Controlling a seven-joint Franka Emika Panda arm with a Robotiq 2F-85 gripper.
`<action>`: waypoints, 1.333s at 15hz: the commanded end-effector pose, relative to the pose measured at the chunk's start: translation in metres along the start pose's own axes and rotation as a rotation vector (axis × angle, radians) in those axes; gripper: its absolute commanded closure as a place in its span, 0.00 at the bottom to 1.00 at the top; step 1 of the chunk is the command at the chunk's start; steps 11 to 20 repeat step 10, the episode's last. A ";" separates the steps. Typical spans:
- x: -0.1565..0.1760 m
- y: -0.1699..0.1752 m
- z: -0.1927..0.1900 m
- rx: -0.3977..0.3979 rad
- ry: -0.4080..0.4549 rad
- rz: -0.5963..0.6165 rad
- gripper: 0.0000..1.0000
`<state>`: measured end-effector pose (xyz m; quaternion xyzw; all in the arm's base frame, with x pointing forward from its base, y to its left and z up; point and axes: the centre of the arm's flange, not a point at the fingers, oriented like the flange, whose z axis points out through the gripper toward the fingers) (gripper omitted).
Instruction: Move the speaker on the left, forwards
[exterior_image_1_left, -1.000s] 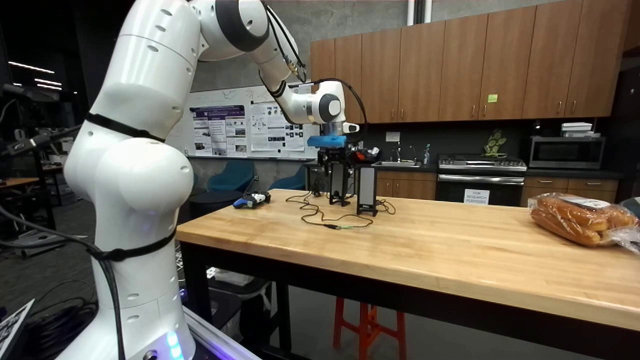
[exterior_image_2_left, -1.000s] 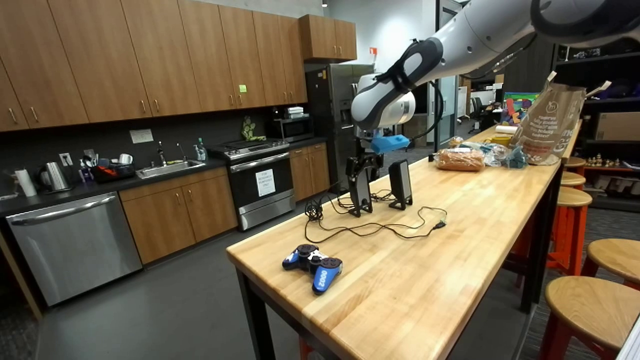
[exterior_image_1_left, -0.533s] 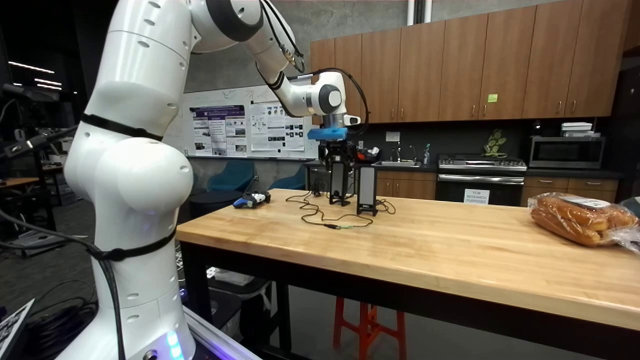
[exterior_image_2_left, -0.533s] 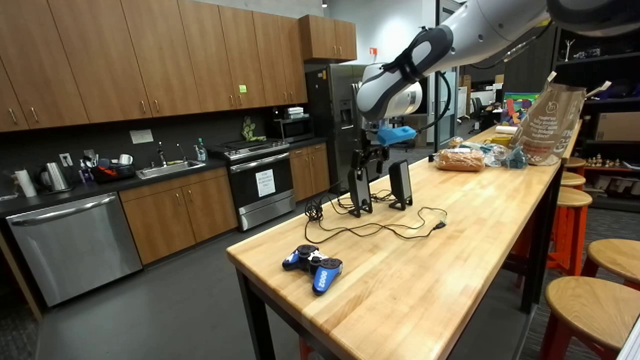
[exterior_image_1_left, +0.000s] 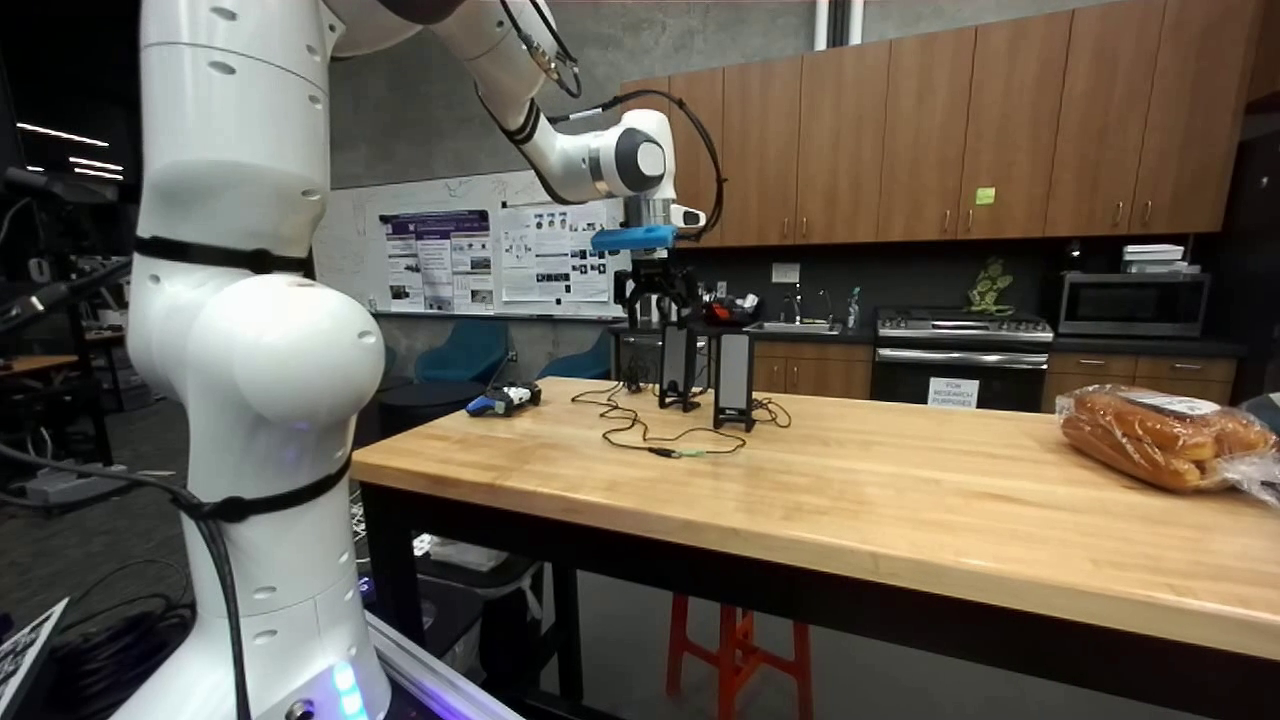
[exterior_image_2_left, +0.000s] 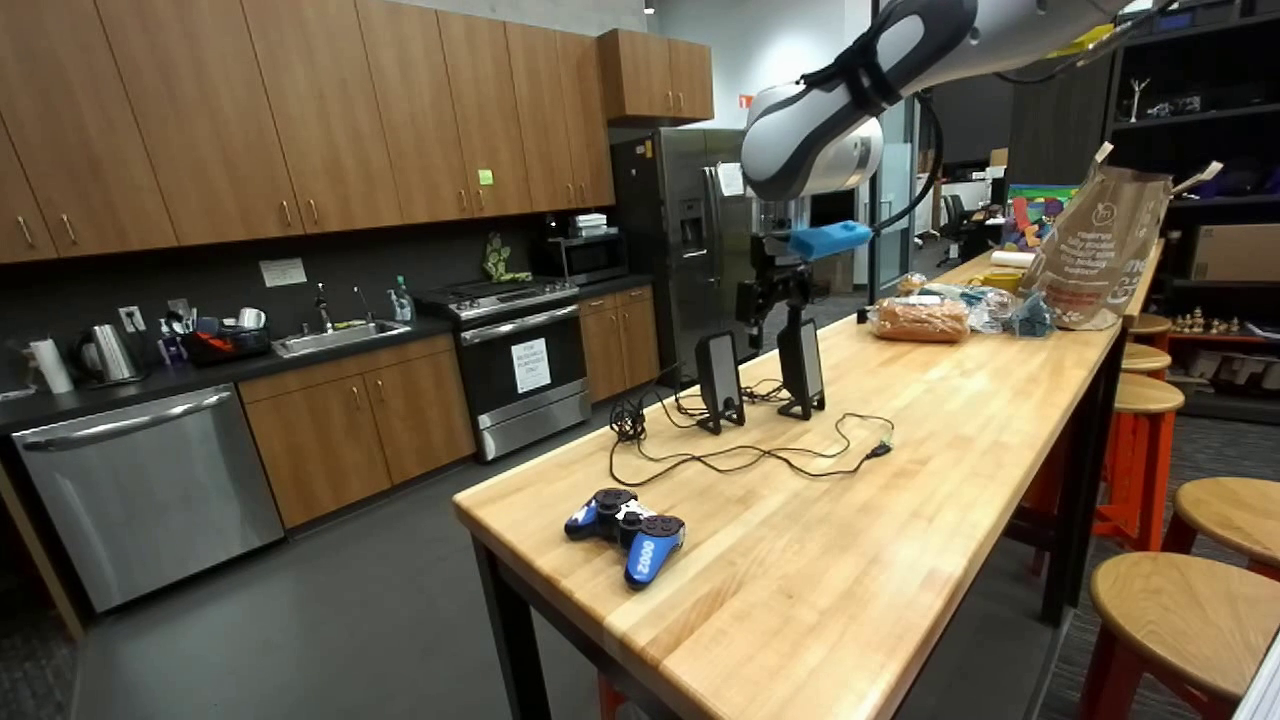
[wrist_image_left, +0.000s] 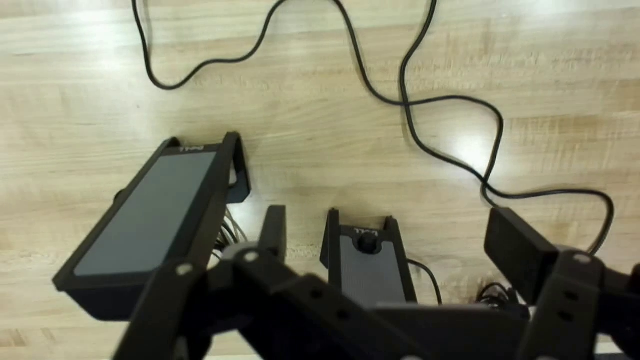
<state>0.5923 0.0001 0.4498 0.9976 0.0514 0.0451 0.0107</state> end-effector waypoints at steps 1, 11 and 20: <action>-0.050 -0.004 -0.019 0.004 -0.028 -0.033 0.00; -0.128 -0.012 -0.044 0.006 -0.077 -0.082 0.00; -0.128 -0.012 -0.044 0.006 -0.077 -0.082 0.00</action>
